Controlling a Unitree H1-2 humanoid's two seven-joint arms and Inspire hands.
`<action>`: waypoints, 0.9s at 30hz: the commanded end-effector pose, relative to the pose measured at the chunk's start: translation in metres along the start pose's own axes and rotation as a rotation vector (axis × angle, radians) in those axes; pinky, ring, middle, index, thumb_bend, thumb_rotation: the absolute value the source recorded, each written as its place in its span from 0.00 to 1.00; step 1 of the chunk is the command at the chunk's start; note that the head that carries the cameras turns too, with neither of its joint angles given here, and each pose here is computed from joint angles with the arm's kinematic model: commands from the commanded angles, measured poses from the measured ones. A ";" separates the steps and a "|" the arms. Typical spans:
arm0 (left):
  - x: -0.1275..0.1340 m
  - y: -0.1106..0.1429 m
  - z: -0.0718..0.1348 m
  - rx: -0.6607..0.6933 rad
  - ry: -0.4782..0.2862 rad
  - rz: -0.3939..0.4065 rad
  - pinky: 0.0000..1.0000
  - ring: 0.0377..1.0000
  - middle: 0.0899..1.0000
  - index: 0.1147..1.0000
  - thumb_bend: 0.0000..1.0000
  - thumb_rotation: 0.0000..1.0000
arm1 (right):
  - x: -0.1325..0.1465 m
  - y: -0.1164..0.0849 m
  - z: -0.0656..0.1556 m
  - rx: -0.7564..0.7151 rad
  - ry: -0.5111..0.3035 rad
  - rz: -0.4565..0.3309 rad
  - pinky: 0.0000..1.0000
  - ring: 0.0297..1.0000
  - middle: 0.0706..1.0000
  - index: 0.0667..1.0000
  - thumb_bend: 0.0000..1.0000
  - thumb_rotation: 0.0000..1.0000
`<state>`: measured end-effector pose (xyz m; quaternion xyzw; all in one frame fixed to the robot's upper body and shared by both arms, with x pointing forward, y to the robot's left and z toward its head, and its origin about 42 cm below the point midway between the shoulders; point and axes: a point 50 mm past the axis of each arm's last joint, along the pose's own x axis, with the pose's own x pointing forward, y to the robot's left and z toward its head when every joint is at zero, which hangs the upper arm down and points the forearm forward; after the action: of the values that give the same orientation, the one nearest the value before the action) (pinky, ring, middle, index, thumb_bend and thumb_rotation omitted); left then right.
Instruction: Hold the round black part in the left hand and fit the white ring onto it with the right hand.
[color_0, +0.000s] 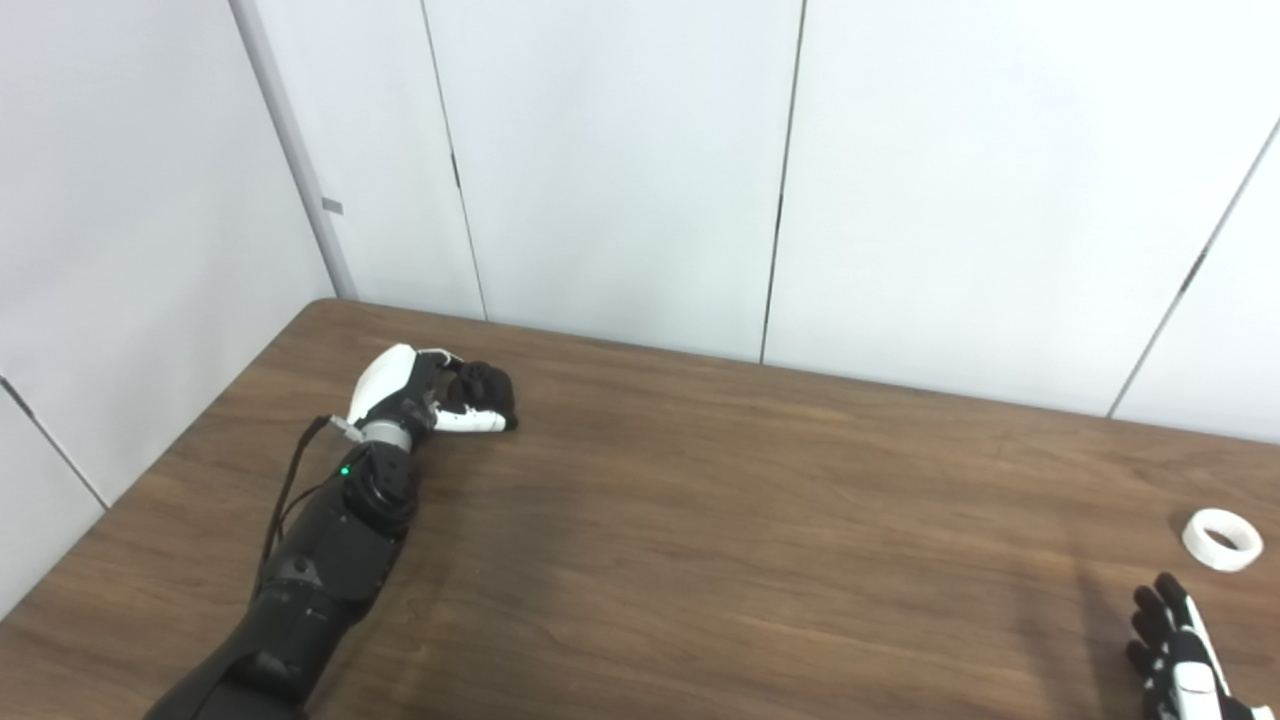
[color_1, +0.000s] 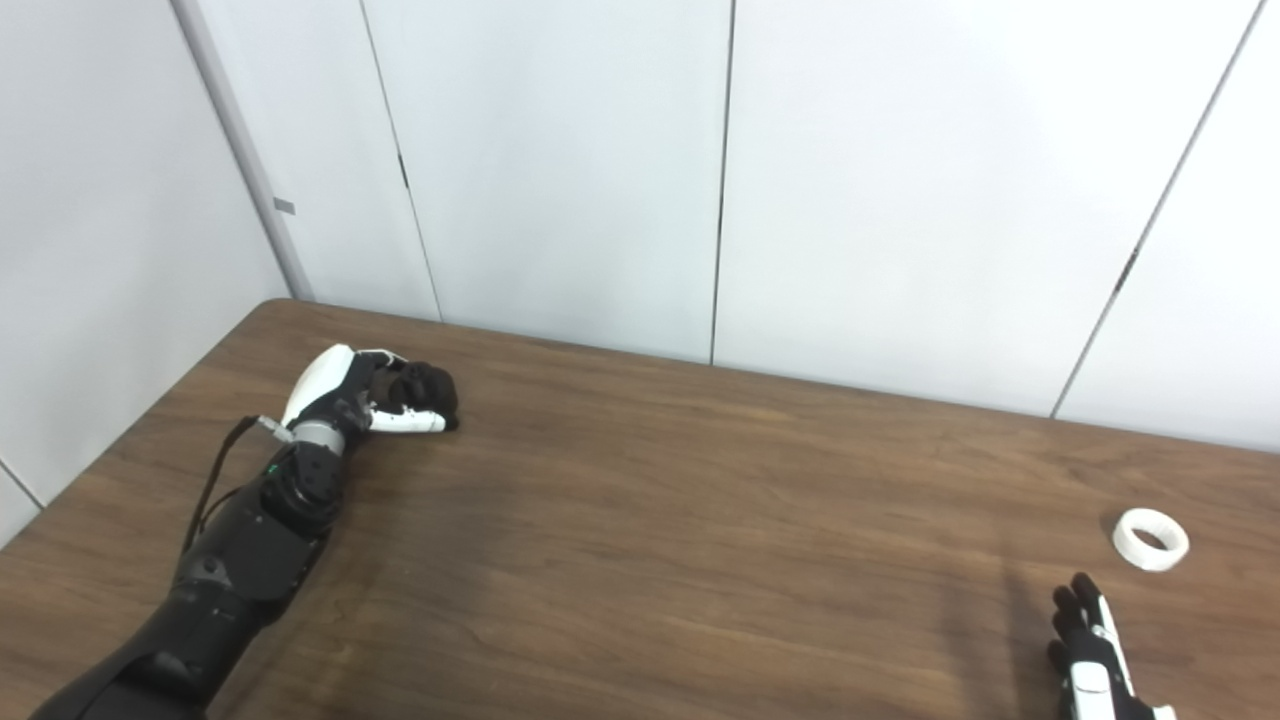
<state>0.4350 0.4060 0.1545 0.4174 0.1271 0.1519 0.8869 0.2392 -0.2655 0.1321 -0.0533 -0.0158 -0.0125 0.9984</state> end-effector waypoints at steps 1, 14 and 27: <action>0.010 0.019 0.016 -0.010 -0.040 0.056 1.00 0.95 0.84 0.59 0.86 0.19 | -0.001 0.000 0.000 -0.001 0.004 0.002 1.00 0.99 0.97 1.00 0.27 1.00; 0.009 0.006 0.017 -0.045 -0.101 0.070 0.80 0.83 0.73 0.42 0.52 0.05 | -0.001 -0.002 0.000 0.001 0.009 -0.004 1.00 0.99 0.98 1.00 0.27 1.00; -0.005 0.006 0.021 -0.034 -0.145 0.066 0.81 0.84 0.72 0.42 0.52 0.05 | -0.002 -0.002 0.000 -0.001 0.002 -0.005 1.00 0.99 0.97 1.00 0.28 1.00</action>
<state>0.4315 0.3946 0.1554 0.4139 0.0739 0.1524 0.8944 0.2382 -0.2670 0.1315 -0.0529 -0.0141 -0.0152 0.9984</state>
